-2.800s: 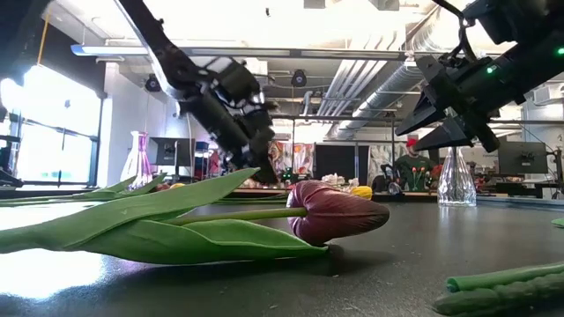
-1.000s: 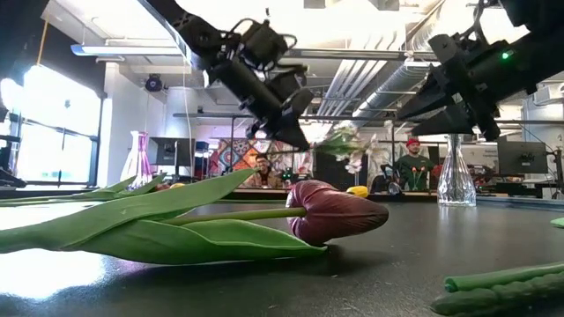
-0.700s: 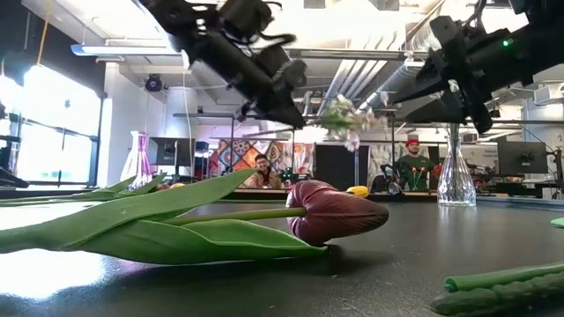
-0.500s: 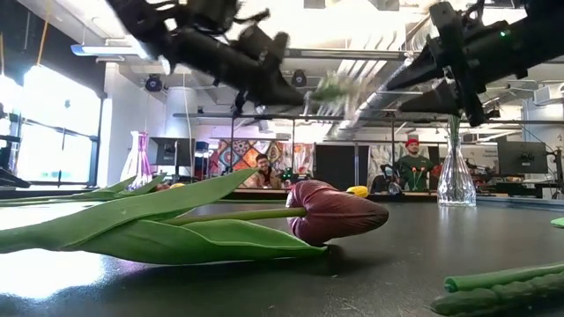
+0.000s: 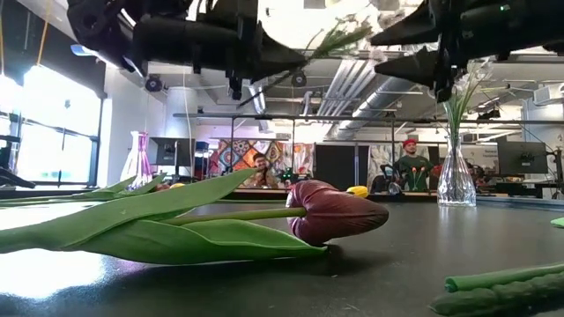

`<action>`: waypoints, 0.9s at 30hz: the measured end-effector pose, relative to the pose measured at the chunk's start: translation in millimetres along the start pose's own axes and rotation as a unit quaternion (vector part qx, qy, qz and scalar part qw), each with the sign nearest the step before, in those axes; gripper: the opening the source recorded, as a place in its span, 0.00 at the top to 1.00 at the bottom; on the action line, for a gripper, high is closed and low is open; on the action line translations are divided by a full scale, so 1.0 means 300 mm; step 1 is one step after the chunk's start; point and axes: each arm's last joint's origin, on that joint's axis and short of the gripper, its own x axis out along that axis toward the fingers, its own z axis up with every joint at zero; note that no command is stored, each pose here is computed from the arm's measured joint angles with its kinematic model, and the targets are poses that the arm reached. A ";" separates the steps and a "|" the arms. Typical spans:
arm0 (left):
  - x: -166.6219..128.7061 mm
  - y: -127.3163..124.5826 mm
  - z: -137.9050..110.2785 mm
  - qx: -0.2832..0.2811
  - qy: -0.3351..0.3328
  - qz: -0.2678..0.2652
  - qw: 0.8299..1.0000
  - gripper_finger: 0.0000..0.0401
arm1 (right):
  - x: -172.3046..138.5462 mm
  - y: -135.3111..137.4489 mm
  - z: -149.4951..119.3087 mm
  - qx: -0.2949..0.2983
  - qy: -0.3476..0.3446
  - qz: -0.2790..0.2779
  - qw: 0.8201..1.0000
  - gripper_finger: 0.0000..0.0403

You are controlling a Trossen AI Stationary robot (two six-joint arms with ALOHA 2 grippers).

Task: Sort flowers into vase by color
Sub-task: Put the top white flowers into the top transparent vase

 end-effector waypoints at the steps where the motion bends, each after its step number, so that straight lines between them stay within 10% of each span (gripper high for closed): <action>1: -0.002 -0.007 0.004 -0.001 -0.008 -0.004 1.000 1.00 | 0.007 0.003 -0.008 -0.005 -0.002 0.002 1.000 0.47; 27: -0.055 -0.145 -0.034 0.028 0.023 -0.070 0.997 1.00 | 0.300 0.121 -0.019 -0.063 -0.082 0.059 0.993 0.56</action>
